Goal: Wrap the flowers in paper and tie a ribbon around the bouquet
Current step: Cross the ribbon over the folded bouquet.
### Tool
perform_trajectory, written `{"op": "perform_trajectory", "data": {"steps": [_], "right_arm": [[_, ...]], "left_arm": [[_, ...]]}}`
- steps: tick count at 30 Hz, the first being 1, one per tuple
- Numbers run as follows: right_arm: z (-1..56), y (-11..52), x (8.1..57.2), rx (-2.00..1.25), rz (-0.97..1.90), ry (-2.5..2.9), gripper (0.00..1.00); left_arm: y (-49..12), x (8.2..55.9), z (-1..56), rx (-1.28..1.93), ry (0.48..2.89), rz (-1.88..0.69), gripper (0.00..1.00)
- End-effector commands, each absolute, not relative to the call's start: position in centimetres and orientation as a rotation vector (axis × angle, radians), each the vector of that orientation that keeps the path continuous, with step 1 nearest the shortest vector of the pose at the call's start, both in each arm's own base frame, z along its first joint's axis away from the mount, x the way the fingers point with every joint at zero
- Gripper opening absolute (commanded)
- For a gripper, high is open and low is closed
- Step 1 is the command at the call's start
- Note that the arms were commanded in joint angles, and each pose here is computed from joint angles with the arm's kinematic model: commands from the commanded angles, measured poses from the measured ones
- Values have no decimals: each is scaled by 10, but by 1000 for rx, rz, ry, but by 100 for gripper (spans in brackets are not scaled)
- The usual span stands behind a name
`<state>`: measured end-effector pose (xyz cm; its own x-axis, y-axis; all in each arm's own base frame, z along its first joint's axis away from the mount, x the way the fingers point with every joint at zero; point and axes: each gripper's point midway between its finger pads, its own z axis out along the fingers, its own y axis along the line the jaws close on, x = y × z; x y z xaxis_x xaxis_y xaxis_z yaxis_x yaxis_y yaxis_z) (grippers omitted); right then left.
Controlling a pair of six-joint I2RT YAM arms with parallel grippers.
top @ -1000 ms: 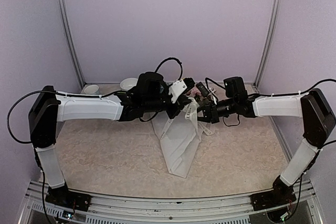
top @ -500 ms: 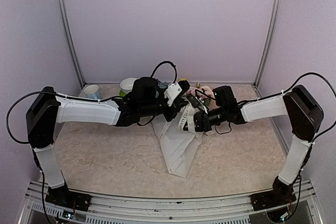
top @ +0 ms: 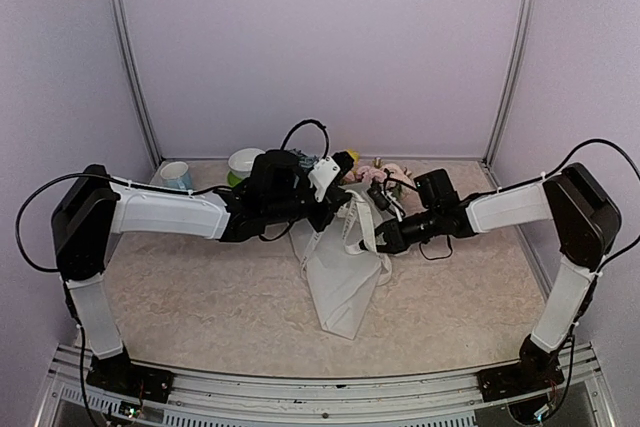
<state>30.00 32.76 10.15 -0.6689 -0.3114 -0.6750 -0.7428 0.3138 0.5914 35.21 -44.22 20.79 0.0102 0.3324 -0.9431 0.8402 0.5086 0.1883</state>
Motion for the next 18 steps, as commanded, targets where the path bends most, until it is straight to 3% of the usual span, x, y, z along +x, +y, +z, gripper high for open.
{"op": "perform_trajectory", "data": {"steps": [1, 9, 18], "right_arm": [[114, 295, 341, -712, 1101, 2214, 6], [115, 217, 398, -306, 596, 2367, 7], [168, 324, 333, -628, 813, 2038, 28]], "left_arm": [[-439, 360, 166, 1020, 1667, -508, 0], [-443, 369, 156, 1017, 1686, -498, 0], [-437, 375, 146, 989, 1721, -519, 0]]}}
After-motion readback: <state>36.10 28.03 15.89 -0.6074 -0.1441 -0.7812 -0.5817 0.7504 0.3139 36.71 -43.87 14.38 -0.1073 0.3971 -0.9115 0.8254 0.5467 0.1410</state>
